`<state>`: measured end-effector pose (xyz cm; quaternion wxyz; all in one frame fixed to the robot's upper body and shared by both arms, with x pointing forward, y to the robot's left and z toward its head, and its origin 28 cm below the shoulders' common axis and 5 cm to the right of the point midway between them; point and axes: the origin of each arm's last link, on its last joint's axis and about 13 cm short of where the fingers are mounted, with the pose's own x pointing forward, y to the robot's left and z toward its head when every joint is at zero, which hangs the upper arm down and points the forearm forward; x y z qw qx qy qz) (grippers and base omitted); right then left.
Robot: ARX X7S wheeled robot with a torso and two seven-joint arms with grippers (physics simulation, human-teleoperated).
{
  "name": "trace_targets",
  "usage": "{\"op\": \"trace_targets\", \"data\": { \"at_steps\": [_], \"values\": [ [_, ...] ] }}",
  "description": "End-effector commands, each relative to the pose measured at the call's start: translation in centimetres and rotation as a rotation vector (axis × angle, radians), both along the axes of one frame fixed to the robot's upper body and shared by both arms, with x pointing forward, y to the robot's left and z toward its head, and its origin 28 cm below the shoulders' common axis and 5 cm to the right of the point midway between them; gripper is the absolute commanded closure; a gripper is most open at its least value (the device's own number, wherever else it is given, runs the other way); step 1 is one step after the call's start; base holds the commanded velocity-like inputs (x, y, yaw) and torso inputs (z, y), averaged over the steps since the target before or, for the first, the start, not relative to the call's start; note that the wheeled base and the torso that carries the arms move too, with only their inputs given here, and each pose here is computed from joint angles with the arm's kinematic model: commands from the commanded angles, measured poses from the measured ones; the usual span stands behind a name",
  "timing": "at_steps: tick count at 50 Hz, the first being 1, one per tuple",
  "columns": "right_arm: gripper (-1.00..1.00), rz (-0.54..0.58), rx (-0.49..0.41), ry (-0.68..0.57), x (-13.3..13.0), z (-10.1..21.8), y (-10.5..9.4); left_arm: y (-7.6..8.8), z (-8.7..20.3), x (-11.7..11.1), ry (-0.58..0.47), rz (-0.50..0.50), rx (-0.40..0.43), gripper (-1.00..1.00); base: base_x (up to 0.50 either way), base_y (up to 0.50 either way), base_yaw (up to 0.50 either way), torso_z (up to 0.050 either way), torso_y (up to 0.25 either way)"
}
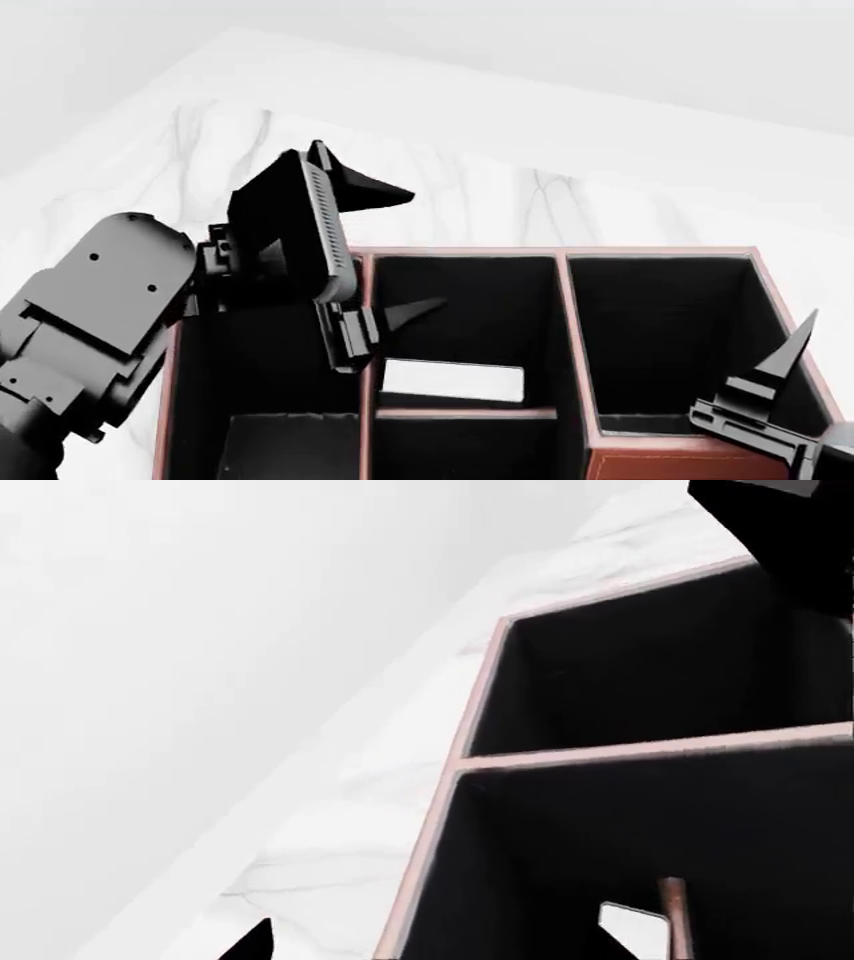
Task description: Pick up the book and place it in the front compartment of the caddy.
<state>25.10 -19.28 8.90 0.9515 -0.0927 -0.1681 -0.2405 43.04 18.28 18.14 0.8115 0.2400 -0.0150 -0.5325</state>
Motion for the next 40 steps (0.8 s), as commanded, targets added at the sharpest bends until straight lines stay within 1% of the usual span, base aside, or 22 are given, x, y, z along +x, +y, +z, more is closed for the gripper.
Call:
{"op": "trace_targets", "data": {
  "at_steps": [1, 2, 3, 4, 7, 9, 10, 12, 13, 14, 15, 17, 18, 19, 22, 25, 26, 28, 30, 32, 36, 40],
  "values": [
    [-1.00, 0.069, 0.025, 0.016, 0.2, 0.3, 0.3, 1.5, -2.0, -2.3, -0.122, 0.243, -0.202, -1.00, 0.00, 0.00, 0.00, 0.000, 0.000],
    [-1.00, 0.074, 0.024, 0.002, 0.3, 0.6, 0.4, 0.8, -0.9, -3.1, -0.179, 0.233, -0.253, -1.00, 0.00, 0.00, 0.00, 0.000, 0.000],
    [-1.00, 0.078, 0.015, -0.020, 0.2, 1.0, 0.6, 1.1, -0.6, -3.8, -0.187, 0.269, -0.307, -1.00, 0.00, 0.00, 0.00, 0.000, 0.000],
    [-1.00, 0.079, 0.010, -0.033, 0.2, 1.2, 0.7, 1.3, -0.5, -4.1, -0.224, 0.304, -0.317, -1.00, 0.00, 0.00, 0.00, 0.000, 0.000],
    [-1.00, 0.098, 0.001, -0.106, 0.0, 2.6, 1.1, 2.7, -0.1, -6.4, -0.331, 0.438, -0.473, -1.00, 0.00, 0.00, 0.00, 0.000, 0.000],
    [-1.00, 0.084, 0.000, -0.142, -0.1, 3.1, 1.2, 3.1, 0.3, -7.8, -0.333, 0.485, -0.539, -1.00, 0.00, 0.00, 0.00, 0.000, 0.000],
    [-1.00, 0.092, -0.005, -0.168, -0.2, 3.6, 1.4, 3.5, 0.8, -9.5, -0.403, 0.525, -0.621, -1.00, 0.00, 0.00, 0.00, 0.000, 0.000],
    [-1.00, 0.096, -0.008, -0.203, -0.4, 4.1, 1.6, 3.9, 1.2, -11.5, -0.388, 0.553, -0.702, -1.00, 0.00, 0.00, 0.00, 0.000, 0.000],
    [-1.00, 0.100, -0.020, -0.225, -0.7, 4.6, 1.8, 4.1, 1.2, -13.2, -0.378, 0.558, -0.774, -1.00, 0.00, 0.00, 0.00, 0.000, 0.000],
    [-1.00, 0.109, -0.022, -0.238, -0.9, 4.8, 2.0, 4.3, 1.1, -13.7, -0.356, 0.568, -0.792, -1.00, 0.00, 0.00, 0.00, 0.000, 0.000],
    [-1.00, 0.123, -0.044, -0.262, -1.3, 5.2, 2.4, 4.6, 1.0, -14.9, -0.414, 0.597, -0.833, -1.00, 0.00, 0.00, 0.00, 0.000, 0.000],
    [-1.00, 0.144, -0.047, -0.278, -1.7, 5.5, 2.7, 4.9, 1.0, -16.0, -0.461, 0.622, -0.854, -1.00, 0.00, 0.00, 0.00, 0.000, 0.000],
    [-1.00, 0.177, -0.041, -0.282, -2.1, 5.7, 3.0, 5.2, 1.1, -17.4, -0.460, 0.657, -0.916, -1.00, 0.00, 0.00, 0.00, 0.000, 0.000],
    [-1.00, 0.193, -0.032, -0.286, -2.3, 5.8, 3.2, 5.4, 1.2, -18.1, -0.549, 0.698, -0.901, -1.00, 0.00, 0.00, 0.00, 0.000, 0.000],
    [-1.00, 0.215, -0.032, -0.317, -2.6, 6.1, 3.5, 5.8, 1.2, -19.7, -0.730, 0.750, -0.922, -1.00, 0.00, 0.00, 0.00, 0.000, 0.000],
    [-1.00, 0.225, -0.023, -0.382, -2.9, 6.6, 3.7, 6.4, 1.4, -21.3, -0.832, 0.803, -0.938, -1.00, 0.00, 0.00, 0.00, 0.000, 0.000],
    [-1.00, 0.222, -0.026, -0.402, -3.0, 6.6, 3.8, 6.7, 1.6, -21.9, -0.848, 0.812, -0.981, -1.00, 0.00, 0.00, 0.00, 0.000, 0.000],
    [-1.00, 0.218, -0.017, -0.428, -3.2, 6.8, 3.9, 7.0, 1.8, -22.9, -0.861, 0.840, -1.011, -1.00, 0.00, 0.00, 0.00, 0.000, 0.000],
    [-1.00, 0.231, 0.013, -0.465, -3.5, 7.1, 3.9, 7.4, 2.0, -24.0, -0.941, 0.890, -1.044, -1.00, 0.00, 0.00, 0.00, 0.000, 0.000],
    [-1.00, 0.231, 0.030, -0.507, -3.8, 7.5, 3.9, 7.7, 2.1, -24.9, -0.965, 0.916, -1.091, -1.00, 0.00, 0.00, 0.00, 0.000, 0.000],
    [-1.00, 0.236, 0.036, -0.546, -4.0, 7.9, 4.1, 8.2, 2.1, -26.1, -1.072, 0.974, -1.162, -1.00, 0.00, 0.00, 0.00, 0.000, 0.000],
    [-1.00, 0.228, 0.054, -0.619, -4.2, 8.2, 4.3, 8.6, 2.3, -27.0, -1.127, 0.993, -1.228, -1.00, 0.00, 0.00, 0.00, 0.000, 0.000]
  ]
}}
